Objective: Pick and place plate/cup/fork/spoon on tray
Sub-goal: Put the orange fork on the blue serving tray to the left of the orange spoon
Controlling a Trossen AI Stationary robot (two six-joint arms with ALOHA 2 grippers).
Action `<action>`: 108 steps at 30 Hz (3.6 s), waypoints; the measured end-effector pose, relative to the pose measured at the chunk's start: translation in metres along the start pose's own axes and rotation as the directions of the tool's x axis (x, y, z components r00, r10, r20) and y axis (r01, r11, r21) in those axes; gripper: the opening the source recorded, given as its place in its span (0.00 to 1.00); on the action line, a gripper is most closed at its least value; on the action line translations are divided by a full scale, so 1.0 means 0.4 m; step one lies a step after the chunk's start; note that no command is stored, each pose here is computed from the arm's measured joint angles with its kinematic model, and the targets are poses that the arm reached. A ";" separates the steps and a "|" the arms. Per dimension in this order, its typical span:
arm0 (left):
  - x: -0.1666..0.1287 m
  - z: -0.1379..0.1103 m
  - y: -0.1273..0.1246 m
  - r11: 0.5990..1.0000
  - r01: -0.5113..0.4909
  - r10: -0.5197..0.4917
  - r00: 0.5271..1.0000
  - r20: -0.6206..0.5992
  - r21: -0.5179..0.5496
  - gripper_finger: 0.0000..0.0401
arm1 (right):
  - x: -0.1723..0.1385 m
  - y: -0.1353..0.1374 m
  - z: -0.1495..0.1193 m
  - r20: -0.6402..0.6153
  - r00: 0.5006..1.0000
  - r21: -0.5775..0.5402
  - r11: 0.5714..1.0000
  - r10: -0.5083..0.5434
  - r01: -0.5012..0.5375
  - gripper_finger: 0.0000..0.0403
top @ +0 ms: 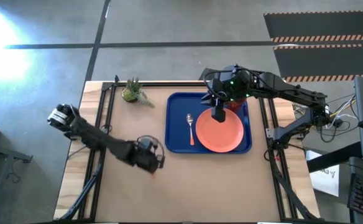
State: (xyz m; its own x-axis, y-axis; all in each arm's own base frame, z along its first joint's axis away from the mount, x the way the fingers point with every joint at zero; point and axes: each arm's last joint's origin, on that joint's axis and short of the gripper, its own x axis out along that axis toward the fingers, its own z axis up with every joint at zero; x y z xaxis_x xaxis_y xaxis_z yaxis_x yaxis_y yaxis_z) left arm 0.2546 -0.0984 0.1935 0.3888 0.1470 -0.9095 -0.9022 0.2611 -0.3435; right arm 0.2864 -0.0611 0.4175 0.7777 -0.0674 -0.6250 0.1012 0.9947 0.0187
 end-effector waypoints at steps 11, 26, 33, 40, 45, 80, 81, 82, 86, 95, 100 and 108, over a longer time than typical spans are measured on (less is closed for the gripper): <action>0.001 0.318 -0.056 0.981 0.052 -0.088 0.978 0.191 0.189 0.00 | 0.000 0.000 0.000 0.000 1.000 0.014 1.000 0.000 0.000 0.17; 0.119 0.457 -0.067 0.962 0.170 -0.210 0.961 0.181 0.212 0.00 | 0.000 0.000 0.000 -0.001 1.000 0.027 1.000 0.000 0.000 0.17; 0.225 0.432 -0.094 0.943 0.292 -0.311 0.945 0.106 0.159 0.00 | 0.000 0.000 0.000 -0.001 1.000 0.027 1.000 0.000 0.000 0.17; 0.298 0.394 -0.100 0.948 0.296 -0.300 0.953 0.027 0.115 0.00 | 0.000 0.000 -0.004 -0.015 1.000 0.038 0.999 0.001 0.000 0.17; 0.297 0.392 -0.095 0.954 0.283 -0.288 0.957 0.039 0.102 0.00 | 0.000 0.000 -0.007 -0.031 1.000 0.039 0.999 0.001 0.000 0.17; 0.269 0.357 -0.030 0.944 0.326 -0.293 0.904 0.310 -0.058 0.00 | -0.002 0.002 -0.029 -0.118 0.993 0.054 0.999 0.008 -0.001 0.17; 0.271 0.355 -0.025 0.933 0.353 -0.316 0.893 0.321 -0.064 0.00 | -0.002 0.002 -0.029 -0.118 0.993 0.054 0.999 0.007 -0.001 0.17; 0.274 0.352 -0.019 0.925 0.373 -0.328 0.886 0.328 -0.081 0.00 | -0.002 0.002 -0.029 -0.119 0.993 0.054 0.999 0.008 -0.001 0.17; 0.282 0.342 0.000 0.918 0.379 -0.321 0.882 0.346 -0.115 0.00 | -0.002 0.002 -0.029 -0.119 0.993 0.052 0.999 0.007 -0.001 0.17; 0.283 0.330 0.003 0.917 0.379 -0.316 0.882 0.350 -0.127 0.00 | -0.002 0.002 -0.029 -0.119 0.993 0.047 0.999 0.007 -0.002 0.17; 0.284 0.328 0.003 0.918 0.378 -0.320 0.885 0.338 -0.122 0.00 | -0.002 0.002 -0.029 -0.119 0.993 0.047 0.999 0.007 -0.002 0.17; 0.284 0.327 0.004 0.926 0.367 -0.319 0.887 0.335 -0.091 0.00 | -0.002 0.002 -0.029 -0.119 0.993 0.050 0.999 0.008 -0.002 0.17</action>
State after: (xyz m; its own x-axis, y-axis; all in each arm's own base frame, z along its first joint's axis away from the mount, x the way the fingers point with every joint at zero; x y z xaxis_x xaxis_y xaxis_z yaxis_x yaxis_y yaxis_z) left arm 0.3217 0.0436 0.1201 0.6951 0.3668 -0.6183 -0.7092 0.2092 -0.6732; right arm 0.2788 -0.0594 0.4089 0.6991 -0.0501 -0.7133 0.1311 0.9896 0.0589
